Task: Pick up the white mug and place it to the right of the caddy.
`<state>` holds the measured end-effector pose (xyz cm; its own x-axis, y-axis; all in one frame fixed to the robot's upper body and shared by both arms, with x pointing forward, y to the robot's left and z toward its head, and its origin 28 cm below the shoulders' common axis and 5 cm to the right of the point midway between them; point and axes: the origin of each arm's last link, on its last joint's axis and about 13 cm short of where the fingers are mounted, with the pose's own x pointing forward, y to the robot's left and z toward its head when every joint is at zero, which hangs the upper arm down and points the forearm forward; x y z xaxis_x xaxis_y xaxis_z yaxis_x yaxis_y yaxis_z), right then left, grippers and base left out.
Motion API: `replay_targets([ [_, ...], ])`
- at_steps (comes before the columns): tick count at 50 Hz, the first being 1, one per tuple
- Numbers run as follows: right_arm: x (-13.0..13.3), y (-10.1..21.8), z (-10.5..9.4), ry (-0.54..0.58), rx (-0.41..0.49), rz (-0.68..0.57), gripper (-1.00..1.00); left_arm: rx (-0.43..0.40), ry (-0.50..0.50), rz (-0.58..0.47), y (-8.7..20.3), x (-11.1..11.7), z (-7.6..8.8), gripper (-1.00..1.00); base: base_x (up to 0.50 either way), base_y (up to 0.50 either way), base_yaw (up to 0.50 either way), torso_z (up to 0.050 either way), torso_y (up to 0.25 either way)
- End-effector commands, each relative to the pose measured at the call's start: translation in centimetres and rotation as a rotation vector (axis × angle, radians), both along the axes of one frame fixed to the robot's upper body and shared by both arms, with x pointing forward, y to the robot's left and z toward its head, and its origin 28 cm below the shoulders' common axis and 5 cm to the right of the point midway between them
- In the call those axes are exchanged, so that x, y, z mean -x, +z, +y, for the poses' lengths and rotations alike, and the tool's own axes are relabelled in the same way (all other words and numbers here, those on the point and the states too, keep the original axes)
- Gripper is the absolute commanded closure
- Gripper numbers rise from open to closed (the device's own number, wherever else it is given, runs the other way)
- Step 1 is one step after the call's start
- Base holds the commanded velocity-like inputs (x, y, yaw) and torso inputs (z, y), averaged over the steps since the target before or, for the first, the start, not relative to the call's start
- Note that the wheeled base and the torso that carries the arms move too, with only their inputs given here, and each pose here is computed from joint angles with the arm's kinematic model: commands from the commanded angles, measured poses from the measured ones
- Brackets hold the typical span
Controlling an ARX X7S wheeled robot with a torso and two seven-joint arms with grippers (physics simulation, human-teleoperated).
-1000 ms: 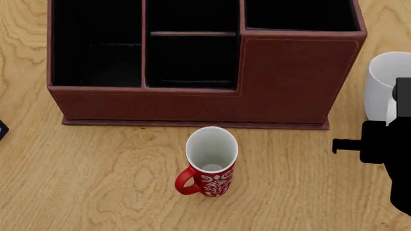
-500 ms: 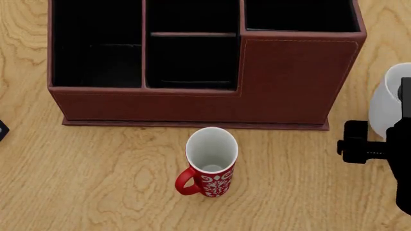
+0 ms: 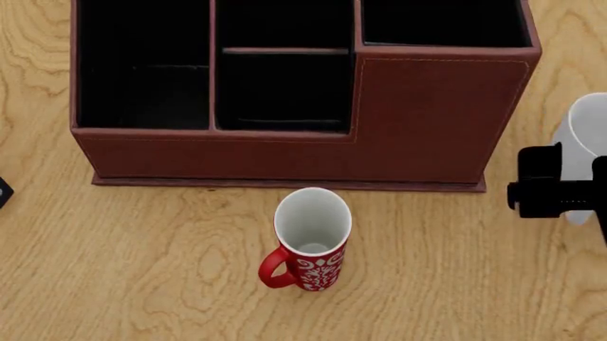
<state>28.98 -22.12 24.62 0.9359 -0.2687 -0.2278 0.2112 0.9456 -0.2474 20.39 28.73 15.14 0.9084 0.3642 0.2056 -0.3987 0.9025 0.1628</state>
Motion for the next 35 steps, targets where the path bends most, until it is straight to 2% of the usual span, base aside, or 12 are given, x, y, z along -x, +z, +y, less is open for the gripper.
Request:
replay_targets([
  [1,2.7,2.9,1.6,0.043,0.072,-0.081,-1.00,0.011,-0.003,-0.006,0.0,0.1,0.1,-1.00,0.00,0.00,0.00,0.000,0.000],
  [19,7.1,7.0,4.3,0.095,0.162,-0.212,-1.00,0.028,-0.009,-0.021,0.2,0.1,0.1,-1.00,0.00,0.00,0.00,0.000,0.000],
  [23,8.2,7.4,5.0,0.110,0.216,-0.221,-1.00,0.032,-0.015,-0.021,0.1,0.1,0.0,-1.00,0.00,0.00,0.00,0.000,0.000],
  [35,12.0,8.3,6.5,0.132,0.270,-0.268,-1.00,0.035,-0.017,-0.044,0.6,0.1,-0.2,-1.00,0.00,0.00,0.00,0.000,0.000],
])
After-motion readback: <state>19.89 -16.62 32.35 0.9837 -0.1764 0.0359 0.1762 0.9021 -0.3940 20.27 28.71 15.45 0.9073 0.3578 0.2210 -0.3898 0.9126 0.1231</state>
